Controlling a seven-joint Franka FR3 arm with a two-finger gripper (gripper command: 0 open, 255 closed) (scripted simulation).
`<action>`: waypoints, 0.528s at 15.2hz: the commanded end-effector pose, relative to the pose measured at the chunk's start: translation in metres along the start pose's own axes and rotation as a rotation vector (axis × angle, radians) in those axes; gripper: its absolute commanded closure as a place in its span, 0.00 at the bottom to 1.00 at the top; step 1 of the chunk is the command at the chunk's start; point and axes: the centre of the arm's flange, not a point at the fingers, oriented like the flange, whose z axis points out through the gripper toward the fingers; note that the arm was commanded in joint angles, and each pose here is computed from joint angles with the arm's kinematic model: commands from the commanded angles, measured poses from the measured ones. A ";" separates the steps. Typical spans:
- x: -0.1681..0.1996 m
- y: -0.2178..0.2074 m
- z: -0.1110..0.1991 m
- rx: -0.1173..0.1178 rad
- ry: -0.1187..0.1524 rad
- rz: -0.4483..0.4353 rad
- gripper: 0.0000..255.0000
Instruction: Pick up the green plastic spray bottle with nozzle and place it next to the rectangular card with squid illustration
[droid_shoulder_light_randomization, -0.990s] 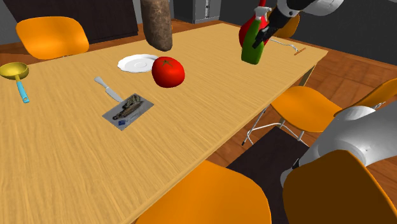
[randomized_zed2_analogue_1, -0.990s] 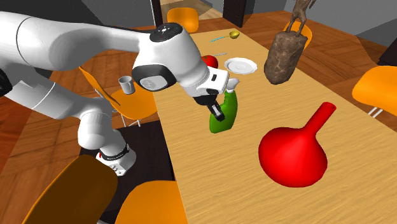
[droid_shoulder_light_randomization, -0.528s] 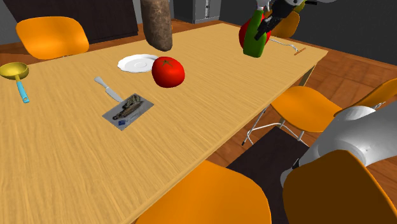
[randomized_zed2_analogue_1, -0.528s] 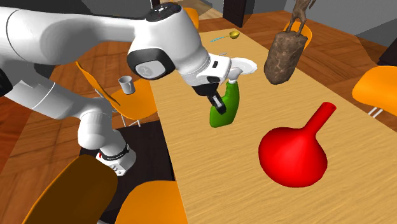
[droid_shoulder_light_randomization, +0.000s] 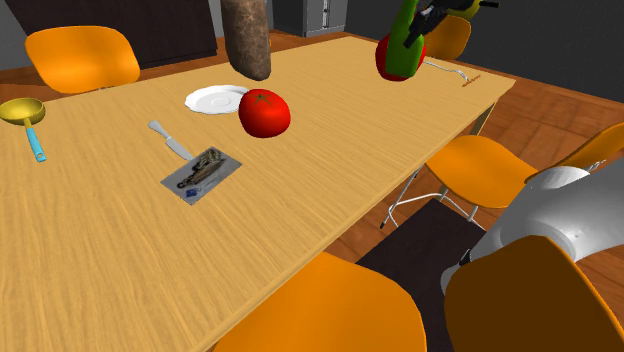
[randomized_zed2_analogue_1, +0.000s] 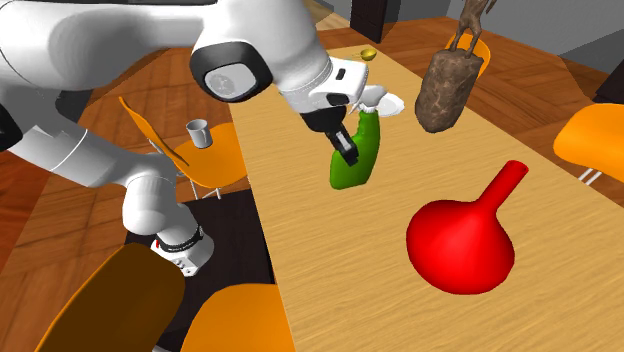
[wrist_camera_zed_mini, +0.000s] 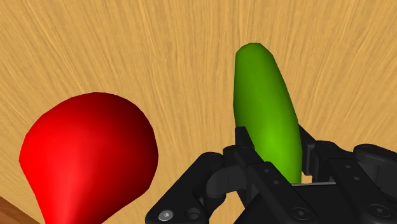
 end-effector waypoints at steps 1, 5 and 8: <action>0.005 0.000 -0.010 0.000 0.000 0.000 1.00; 0.014 0.000 -0.029 0.000 0.000 0.000 1.00; 0.021 0.000 -0.043 0.000 0.000 0.000 1.00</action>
